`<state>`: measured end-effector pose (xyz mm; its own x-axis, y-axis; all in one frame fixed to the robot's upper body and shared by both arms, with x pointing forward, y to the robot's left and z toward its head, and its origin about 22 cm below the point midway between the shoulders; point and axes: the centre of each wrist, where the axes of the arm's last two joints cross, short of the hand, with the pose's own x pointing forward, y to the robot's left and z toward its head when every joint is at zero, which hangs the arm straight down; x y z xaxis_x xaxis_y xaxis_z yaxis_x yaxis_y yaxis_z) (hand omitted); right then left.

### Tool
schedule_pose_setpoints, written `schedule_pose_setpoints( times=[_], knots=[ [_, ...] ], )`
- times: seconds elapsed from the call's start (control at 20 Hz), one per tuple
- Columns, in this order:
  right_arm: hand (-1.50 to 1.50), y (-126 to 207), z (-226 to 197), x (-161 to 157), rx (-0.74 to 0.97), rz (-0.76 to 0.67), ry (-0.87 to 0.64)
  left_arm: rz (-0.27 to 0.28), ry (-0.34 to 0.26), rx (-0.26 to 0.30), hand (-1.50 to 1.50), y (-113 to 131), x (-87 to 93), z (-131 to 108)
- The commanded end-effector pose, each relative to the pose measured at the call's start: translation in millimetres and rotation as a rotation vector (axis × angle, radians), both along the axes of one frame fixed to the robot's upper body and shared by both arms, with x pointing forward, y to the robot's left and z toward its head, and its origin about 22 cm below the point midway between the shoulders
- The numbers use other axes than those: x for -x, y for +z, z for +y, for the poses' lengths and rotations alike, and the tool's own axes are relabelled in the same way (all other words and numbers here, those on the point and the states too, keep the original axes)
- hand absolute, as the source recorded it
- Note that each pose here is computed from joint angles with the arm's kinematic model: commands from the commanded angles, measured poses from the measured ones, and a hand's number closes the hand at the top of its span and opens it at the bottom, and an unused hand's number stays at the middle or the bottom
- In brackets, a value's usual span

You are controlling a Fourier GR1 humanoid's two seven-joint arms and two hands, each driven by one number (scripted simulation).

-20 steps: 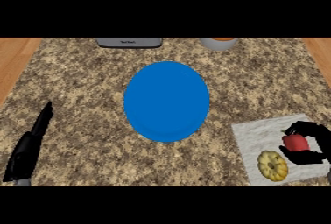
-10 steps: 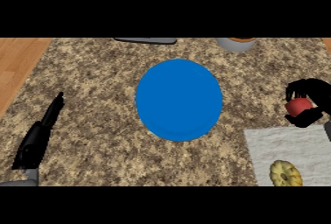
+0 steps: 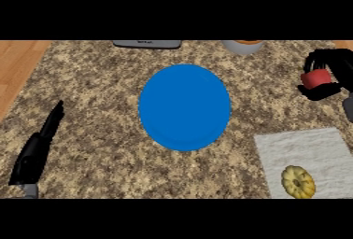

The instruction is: Pick the bell pepper from the placemat and place it in the plate

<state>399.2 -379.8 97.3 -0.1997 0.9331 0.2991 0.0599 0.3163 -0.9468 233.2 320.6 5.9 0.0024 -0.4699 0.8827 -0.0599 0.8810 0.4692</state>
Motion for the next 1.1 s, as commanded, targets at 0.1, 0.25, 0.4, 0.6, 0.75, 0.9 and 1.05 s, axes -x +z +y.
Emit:
schedule_pose_setpoints(
  times=[0.1, 0.25, 0.4, 0.6, 0.75, 0.9, 1.05],
  knots=[
    [1.50, 40, 16, -17, -0.125, -0.220, 0.233, 0.005, 0.040, -0.007, 0.00, -11, 5.2, 5],
    [1.50, 27, 46, -20, -0.206, -0.201, 0.360, 0.033, 0.047, -0.005, 0.00, -8, 13.4, 16],
    [1.50, 52, 59, -24, -0.252, -0.148, 0.447, 0.016, 0.056, 0.012, 0.00, -1, 14.1, 25],
    [1.50, 69, 97, -18, -0.260, -0.138, 0.508, 0.022, 0.062, 0.001, 0.00, 1, 15.6, 28],
    [1.50, 73, 142, -4, -0.303, -0.115, 0.537, 0.025, 0.081, -0.002, 0.00, 4, 15.5, 30],
    [1.50, 79, 188, -12, -0.324, -0.094, 0.537, 0.006, 0.061, 0.011, 0.00, -4, 25.9, 28],
    [1.50, 62, 211, -8, -0.318, -0.039, 0.528, 0.026, 0.044, 0.005, 0.00, -2, 13.0, 9]
  ],
)
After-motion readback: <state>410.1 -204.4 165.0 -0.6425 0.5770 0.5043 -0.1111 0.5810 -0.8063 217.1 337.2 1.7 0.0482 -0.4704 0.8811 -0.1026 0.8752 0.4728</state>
